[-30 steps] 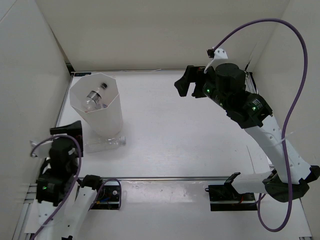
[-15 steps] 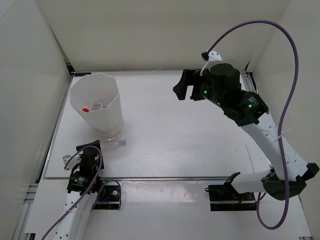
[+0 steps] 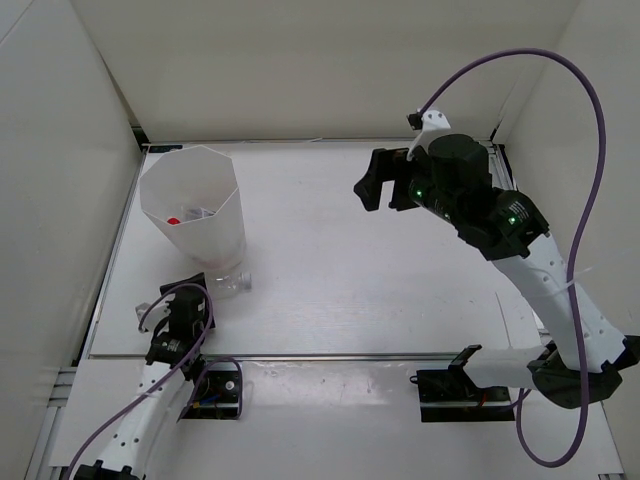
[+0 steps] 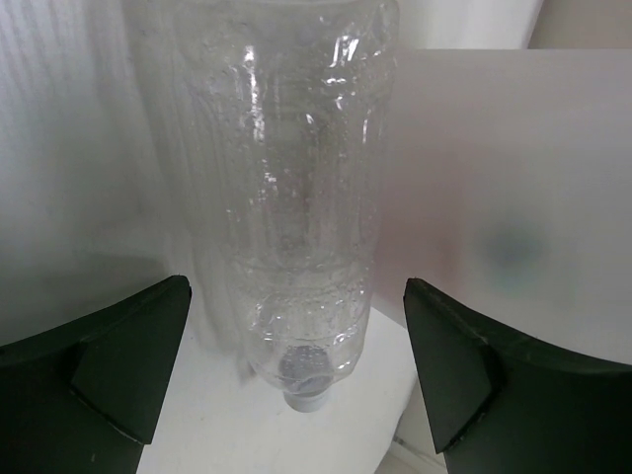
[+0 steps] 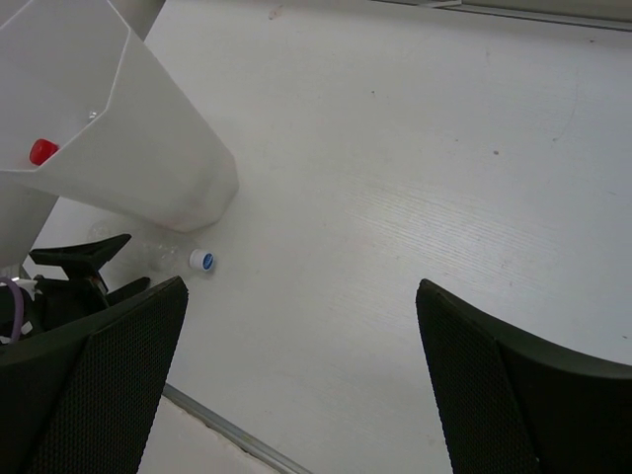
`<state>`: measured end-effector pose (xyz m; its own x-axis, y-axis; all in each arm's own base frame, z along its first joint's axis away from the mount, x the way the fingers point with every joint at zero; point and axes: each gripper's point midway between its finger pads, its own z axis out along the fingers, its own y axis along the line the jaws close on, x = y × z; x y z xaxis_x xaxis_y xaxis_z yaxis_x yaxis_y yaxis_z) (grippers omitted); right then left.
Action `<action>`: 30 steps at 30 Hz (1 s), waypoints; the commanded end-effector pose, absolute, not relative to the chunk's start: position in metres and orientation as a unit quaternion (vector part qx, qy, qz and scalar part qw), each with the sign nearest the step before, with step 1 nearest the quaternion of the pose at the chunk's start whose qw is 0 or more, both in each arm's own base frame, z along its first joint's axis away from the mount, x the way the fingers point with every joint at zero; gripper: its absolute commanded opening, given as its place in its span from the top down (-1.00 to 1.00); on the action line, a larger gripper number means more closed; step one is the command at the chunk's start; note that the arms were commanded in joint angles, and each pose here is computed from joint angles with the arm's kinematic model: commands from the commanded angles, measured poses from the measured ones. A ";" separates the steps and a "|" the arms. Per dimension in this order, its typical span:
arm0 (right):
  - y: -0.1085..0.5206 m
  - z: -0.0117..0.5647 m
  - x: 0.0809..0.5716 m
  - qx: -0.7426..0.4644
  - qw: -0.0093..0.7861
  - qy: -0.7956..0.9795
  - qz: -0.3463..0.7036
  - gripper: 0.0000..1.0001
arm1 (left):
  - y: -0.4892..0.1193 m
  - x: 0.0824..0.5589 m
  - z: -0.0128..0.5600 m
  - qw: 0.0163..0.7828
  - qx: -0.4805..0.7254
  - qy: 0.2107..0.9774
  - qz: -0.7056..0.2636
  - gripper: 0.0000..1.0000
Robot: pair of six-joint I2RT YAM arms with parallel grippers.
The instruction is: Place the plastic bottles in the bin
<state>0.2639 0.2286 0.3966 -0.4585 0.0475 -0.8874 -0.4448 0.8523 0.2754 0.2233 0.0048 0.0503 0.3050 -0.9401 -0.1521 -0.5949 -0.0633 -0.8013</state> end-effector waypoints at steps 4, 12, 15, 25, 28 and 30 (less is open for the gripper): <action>0.215 0.398 0.255 -0.127 0.517 0.813 0.234 -1.00 | 0.009 0.238 0.065 0.440 -0.695 0.513 -0.246 -1.00; 0.223 0.387 0.257 -0.137 0.501 0.821 0.236 -1.00 | 0.018 0.242 0.057 0.445 -0.676 0.541 -0.230 -1.00; 0.225 0.387 0.258 -0.143 0.500 0.821 0.237 -1.00 | 0.020 0.241 0.047 0.436 -0.673 0.553 -0.227 -1.00; 0.221 0.384 0.260 -0.154 0.498 0.824 0.222 -1.00 | 0.032 0.246 0.027 0.382 -0.627 0.650 -0.195 -1.00; 0.219 0.378 0.260 -0.149 0.494 0.828 0.219 -1.00 | 0.028 0.244 0.016 0.345 -0.608 0.689 -0.191 -0.97; 0.219 0.378 0.259 -0.145 0.493 0.829 0.221 -1.00 | 0.027 0.244 0.015 0.333 -0.609 0.692 -0.200 -0.90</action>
<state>0.2592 0.2232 0.3681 -0.4980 -0.0402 -0.8662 -0.4581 0.8603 0.2235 0.2627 0.0456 0.0412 0.1369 -0.9649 -0.2240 -0.6448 0.0849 -0.7597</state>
